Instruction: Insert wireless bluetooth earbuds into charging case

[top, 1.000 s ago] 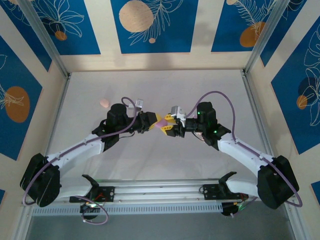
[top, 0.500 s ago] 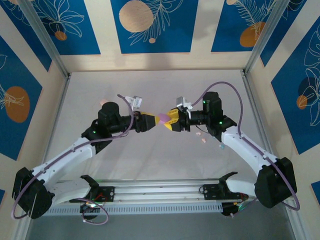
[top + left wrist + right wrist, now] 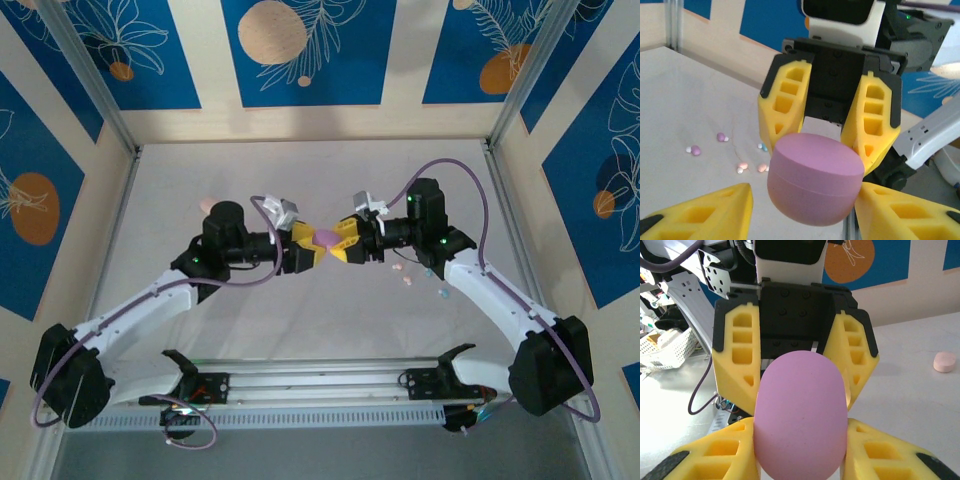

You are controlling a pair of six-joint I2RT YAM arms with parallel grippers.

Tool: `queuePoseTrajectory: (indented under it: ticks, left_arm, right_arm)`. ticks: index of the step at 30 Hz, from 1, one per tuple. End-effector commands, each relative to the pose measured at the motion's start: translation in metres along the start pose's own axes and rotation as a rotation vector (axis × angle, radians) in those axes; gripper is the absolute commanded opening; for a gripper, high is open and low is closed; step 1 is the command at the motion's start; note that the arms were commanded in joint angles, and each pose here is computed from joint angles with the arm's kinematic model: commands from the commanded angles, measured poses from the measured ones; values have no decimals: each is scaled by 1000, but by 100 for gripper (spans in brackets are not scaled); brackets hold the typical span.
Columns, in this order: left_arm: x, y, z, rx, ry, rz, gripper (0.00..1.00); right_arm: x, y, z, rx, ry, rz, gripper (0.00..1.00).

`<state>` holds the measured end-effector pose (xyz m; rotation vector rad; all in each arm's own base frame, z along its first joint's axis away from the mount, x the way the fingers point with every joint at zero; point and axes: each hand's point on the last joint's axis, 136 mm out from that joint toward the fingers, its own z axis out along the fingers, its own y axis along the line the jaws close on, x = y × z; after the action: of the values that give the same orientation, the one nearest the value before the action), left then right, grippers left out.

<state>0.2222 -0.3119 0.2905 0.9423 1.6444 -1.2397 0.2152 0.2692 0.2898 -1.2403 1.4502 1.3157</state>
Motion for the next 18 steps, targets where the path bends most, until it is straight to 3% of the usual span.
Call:
queuePoseTrajectory:
  ticks: [1,4,18]
  left_arm:
    - [-16,-14,2,68,-24,77,53]
    - [-16,-13,2,66,-27,83,48]
    - [-20,-16,7,75,-52,89,43]
  right_arm:
    - [-12,8,-1,-44,-11,0,32]
    - [-13,8,0,-47,-10,4,32]
    - [-13,10,6,-61,3,6,32]
